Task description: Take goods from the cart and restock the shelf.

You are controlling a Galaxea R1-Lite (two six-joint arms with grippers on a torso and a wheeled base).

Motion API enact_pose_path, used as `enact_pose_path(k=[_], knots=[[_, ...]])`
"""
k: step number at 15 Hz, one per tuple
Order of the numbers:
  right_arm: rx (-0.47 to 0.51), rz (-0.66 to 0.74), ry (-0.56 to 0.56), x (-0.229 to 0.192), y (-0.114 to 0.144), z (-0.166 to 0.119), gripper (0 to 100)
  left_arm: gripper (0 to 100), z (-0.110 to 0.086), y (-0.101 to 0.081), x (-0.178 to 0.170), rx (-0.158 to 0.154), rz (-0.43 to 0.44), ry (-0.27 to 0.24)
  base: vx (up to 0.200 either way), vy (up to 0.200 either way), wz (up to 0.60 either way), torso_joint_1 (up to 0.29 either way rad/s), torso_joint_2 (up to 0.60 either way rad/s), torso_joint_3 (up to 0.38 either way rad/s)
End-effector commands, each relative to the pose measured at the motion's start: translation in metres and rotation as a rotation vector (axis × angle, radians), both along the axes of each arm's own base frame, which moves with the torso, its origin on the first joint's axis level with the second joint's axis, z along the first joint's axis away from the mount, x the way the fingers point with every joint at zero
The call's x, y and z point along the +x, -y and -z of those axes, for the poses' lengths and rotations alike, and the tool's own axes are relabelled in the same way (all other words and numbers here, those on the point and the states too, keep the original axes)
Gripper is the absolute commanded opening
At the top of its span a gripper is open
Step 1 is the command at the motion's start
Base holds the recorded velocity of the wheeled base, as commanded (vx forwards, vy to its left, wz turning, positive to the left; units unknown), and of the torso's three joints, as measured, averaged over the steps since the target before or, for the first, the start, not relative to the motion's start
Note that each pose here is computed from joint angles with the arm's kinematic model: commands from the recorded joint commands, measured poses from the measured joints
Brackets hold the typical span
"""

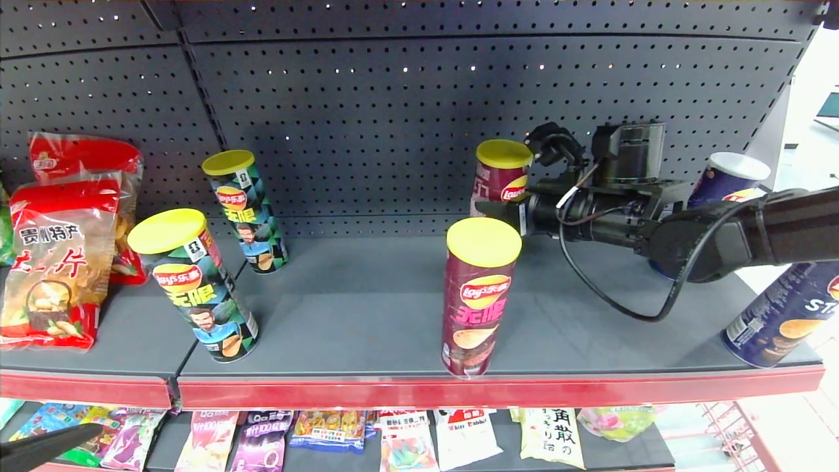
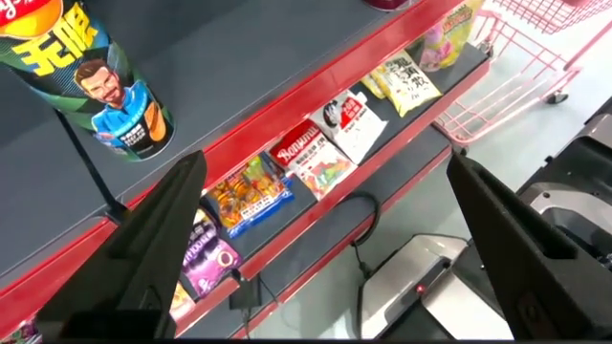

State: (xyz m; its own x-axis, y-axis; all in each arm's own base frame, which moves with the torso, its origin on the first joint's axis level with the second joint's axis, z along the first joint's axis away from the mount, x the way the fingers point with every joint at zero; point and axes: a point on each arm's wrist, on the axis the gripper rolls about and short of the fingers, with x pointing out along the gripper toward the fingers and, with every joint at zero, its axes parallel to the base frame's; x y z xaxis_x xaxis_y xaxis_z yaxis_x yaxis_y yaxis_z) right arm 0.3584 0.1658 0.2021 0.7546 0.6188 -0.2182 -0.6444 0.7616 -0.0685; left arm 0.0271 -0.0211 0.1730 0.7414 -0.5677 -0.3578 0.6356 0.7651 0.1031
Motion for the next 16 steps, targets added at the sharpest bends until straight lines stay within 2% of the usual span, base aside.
enact_pose_path(k=[1,4,16], knots=[[0.003,-0.019,0.004,0.004,-0.010,0.001,0,100,0.001,-0.001,-0.001,0.002,0.001,-0.003,0.000,0.000,0.00,0.000,0.00,0.000],[0.000,-0.044,-0.003,0.001,-0.021,0.005,0,100,0.003,-0.004,-0.005,0.004,0.000,-0.005,0.000,0.000,0.00,0.000,0.00,0.000],[-0.014,-0.018,-0.017,0.008,-0.023,0.015,0,100,0.009,-0.009,-0.011,0.017,-0.010,-0.015,0.000,0.000,0.00,0.000,0.00,0.000]])
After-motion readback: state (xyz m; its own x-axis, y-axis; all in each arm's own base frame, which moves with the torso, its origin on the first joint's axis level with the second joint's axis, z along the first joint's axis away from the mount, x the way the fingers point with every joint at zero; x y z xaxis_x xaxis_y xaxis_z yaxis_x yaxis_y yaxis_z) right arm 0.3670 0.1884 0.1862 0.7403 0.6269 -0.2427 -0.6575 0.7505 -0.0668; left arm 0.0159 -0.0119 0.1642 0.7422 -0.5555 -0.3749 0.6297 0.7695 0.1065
